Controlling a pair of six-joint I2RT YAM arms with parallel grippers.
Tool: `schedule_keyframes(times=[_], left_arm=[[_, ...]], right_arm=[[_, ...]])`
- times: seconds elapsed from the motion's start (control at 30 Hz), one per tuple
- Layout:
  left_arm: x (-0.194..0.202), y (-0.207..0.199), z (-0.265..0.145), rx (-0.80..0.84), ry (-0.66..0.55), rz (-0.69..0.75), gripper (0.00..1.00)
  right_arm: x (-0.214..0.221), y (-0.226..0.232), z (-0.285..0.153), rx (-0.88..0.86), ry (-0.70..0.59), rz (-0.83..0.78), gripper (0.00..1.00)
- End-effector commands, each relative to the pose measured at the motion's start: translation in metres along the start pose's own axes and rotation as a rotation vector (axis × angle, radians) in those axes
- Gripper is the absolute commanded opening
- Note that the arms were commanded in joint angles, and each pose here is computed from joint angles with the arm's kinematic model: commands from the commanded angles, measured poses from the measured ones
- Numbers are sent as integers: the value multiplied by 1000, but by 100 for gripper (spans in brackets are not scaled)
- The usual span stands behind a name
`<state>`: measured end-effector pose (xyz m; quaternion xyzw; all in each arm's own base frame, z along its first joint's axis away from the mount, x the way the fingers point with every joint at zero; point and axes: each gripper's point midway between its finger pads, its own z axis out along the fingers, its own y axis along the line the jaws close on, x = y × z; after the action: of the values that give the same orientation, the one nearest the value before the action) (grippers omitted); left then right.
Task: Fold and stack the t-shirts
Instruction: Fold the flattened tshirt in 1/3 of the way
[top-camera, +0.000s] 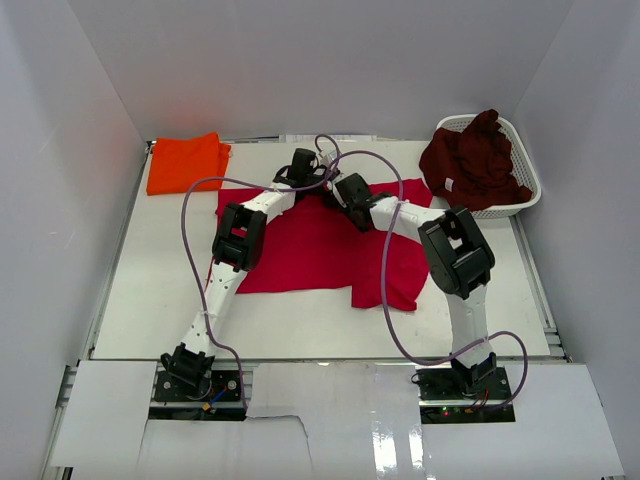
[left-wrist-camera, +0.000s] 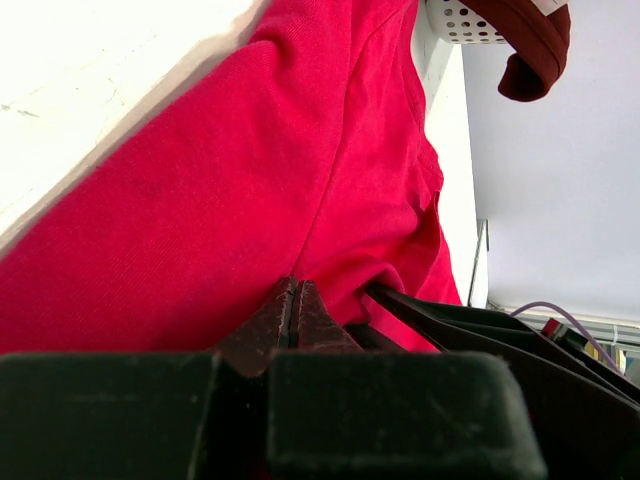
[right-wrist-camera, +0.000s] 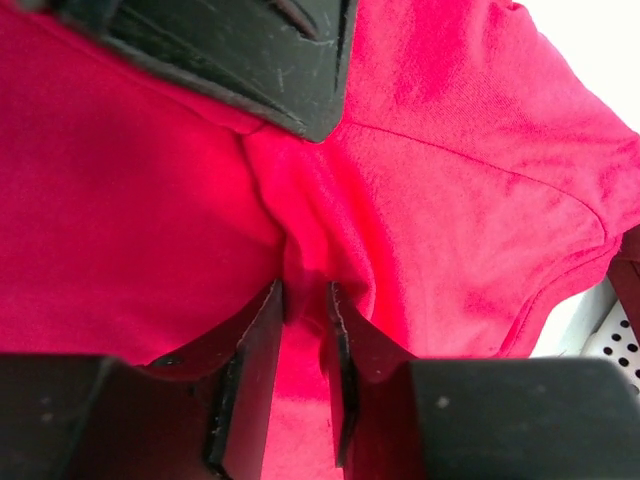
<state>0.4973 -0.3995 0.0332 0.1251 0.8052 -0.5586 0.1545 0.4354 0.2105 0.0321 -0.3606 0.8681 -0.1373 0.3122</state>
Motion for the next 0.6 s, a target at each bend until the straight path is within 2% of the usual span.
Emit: schedule_keyframes(times=[0.0, 0.23, 0.47, 0.57], left_arm=[[-3, -7, -3, -16, -4, 26, 0], [-4, -9, -3, -13, -7, 23, 0], [-6, -11, -3, -13, -8, 22, 0], [-6, -11, -3, -13, -8, 23, 0]], right_arm=[[-17, -9, 3, 5, -44, 41, 29], [-21, -2, 3, -49, -52, 58, 8], [-43, 16, -18, -227, -94, 119, 8], [-43, 23, -23, -293, -65, 130, 8]])
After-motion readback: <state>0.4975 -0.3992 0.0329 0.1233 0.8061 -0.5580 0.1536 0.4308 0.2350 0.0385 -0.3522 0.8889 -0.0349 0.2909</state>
